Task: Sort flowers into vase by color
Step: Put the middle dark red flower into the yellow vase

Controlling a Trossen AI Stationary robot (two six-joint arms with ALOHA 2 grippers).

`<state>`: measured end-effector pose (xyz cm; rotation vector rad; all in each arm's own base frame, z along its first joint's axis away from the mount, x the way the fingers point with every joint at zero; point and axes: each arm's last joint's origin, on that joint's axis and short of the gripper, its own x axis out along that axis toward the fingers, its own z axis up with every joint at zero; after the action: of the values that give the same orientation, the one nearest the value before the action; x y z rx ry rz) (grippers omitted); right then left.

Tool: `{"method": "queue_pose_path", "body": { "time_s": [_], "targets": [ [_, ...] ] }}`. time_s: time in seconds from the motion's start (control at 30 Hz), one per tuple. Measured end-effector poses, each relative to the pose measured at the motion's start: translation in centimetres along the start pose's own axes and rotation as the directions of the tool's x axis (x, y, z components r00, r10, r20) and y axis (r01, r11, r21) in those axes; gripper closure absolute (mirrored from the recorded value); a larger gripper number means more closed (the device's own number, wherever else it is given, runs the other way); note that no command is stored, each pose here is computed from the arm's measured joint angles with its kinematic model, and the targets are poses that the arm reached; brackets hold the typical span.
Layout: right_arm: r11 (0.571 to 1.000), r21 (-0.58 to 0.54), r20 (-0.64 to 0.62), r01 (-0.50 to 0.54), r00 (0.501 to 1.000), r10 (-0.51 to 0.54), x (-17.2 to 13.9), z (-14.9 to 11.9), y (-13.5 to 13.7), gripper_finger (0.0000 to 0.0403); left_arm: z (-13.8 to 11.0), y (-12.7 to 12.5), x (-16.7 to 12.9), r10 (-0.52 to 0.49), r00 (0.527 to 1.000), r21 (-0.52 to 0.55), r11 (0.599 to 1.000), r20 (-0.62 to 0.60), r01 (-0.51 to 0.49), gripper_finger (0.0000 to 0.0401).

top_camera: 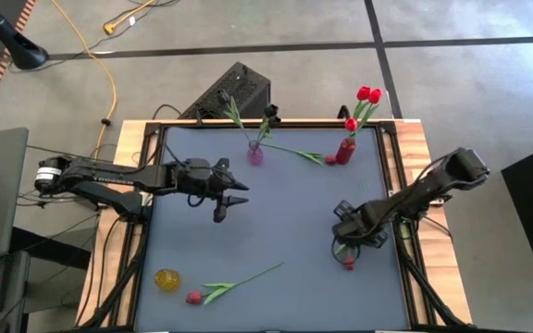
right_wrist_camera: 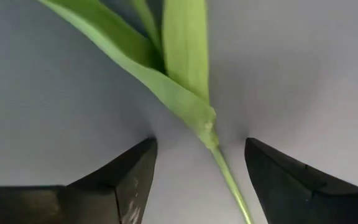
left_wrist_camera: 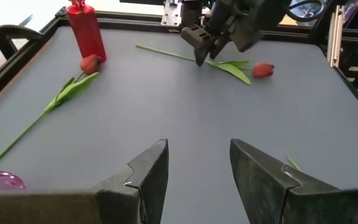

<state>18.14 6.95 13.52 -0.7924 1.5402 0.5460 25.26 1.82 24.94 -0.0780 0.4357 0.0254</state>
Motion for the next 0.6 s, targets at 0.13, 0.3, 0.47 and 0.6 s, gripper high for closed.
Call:
{"method": "queue_pose_path", "body": {
  "time_s": [0.13,0.3,0.47,0.6],
  "targets": [
    [0.998,-0.066,-0.051,-0.019,0.999,0.016,0.2,1.2,0.3,0.0181,-0.2,-0.1,0.0,-0.004,1.0,0.0,1.0,-0.02,0.004,0.0242],
    [0.996,-0.082,-0.031,-0.016,0.999,0.014,-0.7,2.5,0.2,0.031,-0.3,0.0,0.0,0.031,0.999,0.005,1.0,-0.025,-0.03,0.0242],
    [1.0,-0.021,0.092,-0.013,0.996,0.015,-2.5,3.6,-0.5,0.0384,-0.2,0.1,0.0,0.062,0.998,0.02,0.998,-0.017,-0.062,0.0242],
    [0.996,0.091,0.181,0.013,0.983,-0.029,-4.9,4.1,-1.6,0.0365,-0.2,0.1,0.0,0.067,0.998,0.023,0.998,-0.017,-0.066,0.0242]
  ]
}}
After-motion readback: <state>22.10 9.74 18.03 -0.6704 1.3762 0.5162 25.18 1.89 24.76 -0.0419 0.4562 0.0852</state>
